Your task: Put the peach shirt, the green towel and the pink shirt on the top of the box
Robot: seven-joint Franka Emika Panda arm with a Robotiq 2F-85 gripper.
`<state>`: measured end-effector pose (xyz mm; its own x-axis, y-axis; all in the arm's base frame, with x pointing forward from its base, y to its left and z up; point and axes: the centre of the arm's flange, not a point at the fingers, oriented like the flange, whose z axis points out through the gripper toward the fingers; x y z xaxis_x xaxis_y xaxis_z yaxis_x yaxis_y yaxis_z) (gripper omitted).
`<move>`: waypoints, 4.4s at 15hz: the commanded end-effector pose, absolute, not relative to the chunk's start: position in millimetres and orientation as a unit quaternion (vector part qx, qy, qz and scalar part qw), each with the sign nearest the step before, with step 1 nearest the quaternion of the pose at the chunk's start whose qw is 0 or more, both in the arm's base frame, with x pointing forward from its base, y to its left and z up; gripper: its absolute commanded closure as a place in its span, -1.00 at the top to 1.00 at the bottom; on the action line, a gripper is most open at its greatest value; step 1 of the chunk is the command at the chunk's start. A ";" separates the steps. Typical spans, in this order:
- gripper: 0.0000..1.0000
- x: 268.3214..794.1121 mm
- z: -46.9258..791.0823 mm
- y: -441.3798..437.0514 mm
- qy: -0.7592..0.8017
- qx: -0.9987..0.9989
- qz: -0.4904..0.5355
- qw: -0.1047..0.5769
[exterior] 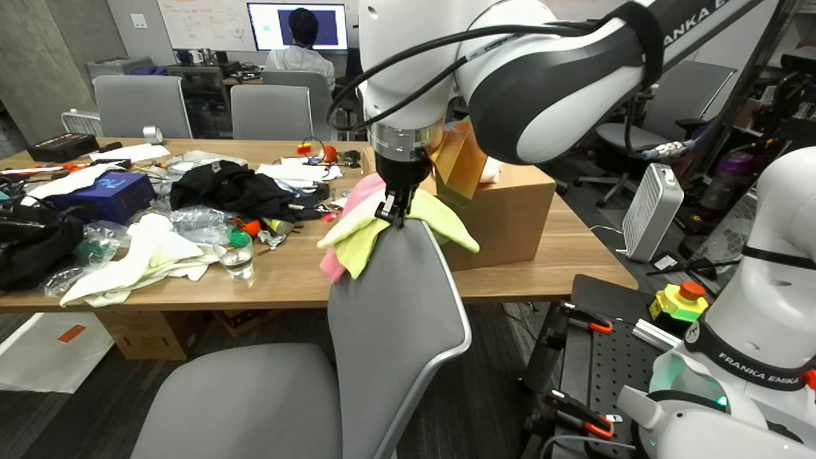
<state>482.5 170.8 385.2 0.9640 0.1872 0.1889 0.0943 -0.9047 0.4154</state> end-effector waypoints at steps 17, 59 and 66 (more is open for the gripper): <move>-1.00 454.7 553.0 191.7 0.026 0.964 0.222 0.146; -0.25 602.9 682.7 -169.6 -0.491 0.782 0.205 0.326; 0.81 580.6 690.3 -123.6 -0.424 0.832 0.197 0.300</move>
<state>595.6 -155.2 673.9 0.4887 -0.6208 0.6130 -0.8720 -0.3702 0.3202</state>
